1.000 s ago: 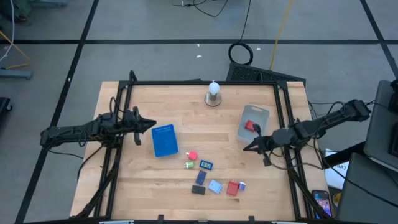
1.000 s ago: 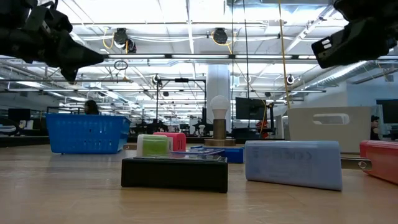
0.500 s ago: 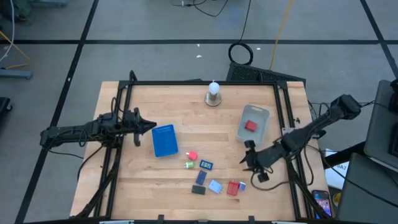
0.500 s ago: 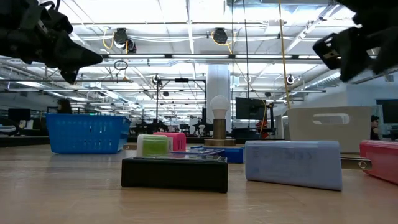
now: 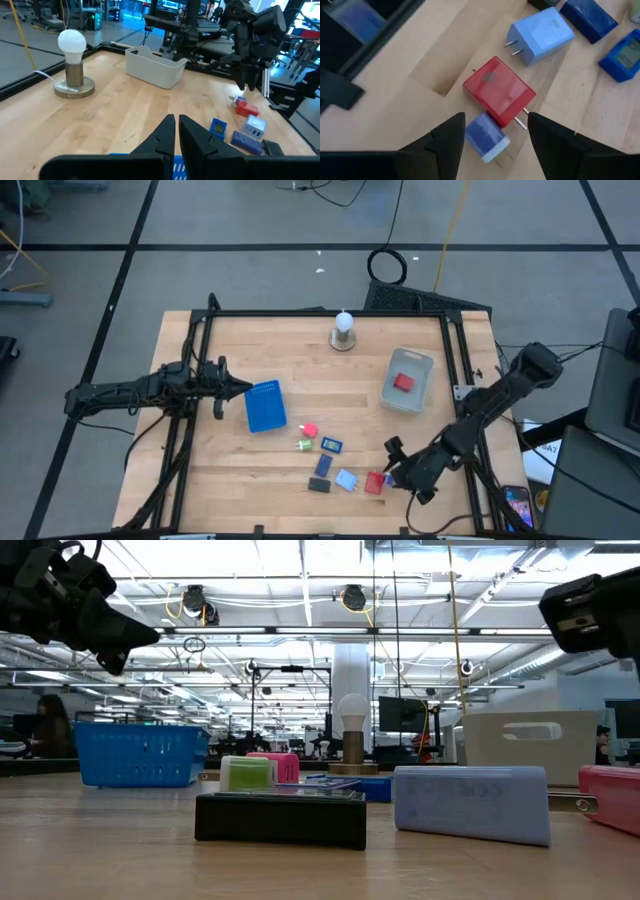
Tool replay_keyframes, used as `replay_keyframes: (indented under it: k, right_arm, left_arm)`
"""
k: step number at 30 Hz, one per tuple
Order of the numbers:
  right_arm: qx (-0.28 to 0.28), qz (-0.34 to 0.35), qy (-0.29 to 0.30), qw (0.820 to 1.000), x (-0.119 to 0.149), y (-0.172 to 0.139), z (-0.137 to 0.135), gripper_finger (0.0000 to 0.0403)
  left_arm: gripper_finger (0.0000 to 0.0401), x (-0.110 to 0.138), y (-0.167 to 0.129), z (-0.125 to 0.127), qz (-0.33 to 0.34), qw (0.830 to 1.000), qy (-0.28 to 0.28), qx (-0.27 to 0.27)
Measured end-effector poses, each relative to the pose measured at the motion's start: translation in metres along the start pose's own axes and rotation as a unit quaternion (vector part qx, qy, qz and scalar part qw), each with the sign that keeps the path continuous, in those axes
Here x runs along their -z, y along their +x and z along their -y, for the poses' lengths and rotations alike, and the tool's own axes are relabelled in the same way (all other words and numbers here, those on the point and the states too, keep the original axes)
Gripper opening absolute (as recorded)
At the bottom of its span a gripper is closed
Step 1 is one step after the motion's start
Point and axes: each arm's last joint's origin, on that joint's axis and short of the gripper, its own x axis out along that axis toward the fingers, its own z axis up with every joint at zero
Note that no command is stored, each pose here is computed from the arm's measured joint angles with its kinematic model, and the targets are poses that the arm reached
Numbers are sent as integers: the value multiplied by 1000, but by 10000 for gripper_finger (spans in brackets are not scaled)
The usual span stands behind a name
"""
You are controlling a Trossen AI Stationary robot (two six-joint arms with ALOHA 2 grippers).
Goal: Pick & Place Office items
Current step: Put the purple charger adapter into the gray bin
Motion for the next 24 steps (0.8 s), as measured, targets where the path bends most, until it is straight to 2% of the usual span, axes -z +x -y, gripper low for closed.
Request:
replay_keyframes:
  k: [3,14,24]
  right_arm:
    - [4,-22,-3,1000,4,10,-1,204]
    - [8,-40,107,993,8,16,-2,224]
    - [4,-48,229,972,9,16,-2,238]
  left_arm:
    - [24,0,0,0,1,1000,-2,0]
    - [24,0,0,1,-2,1000,-21,13]
    - [24,0,0,1,-3,1000,-19,19]
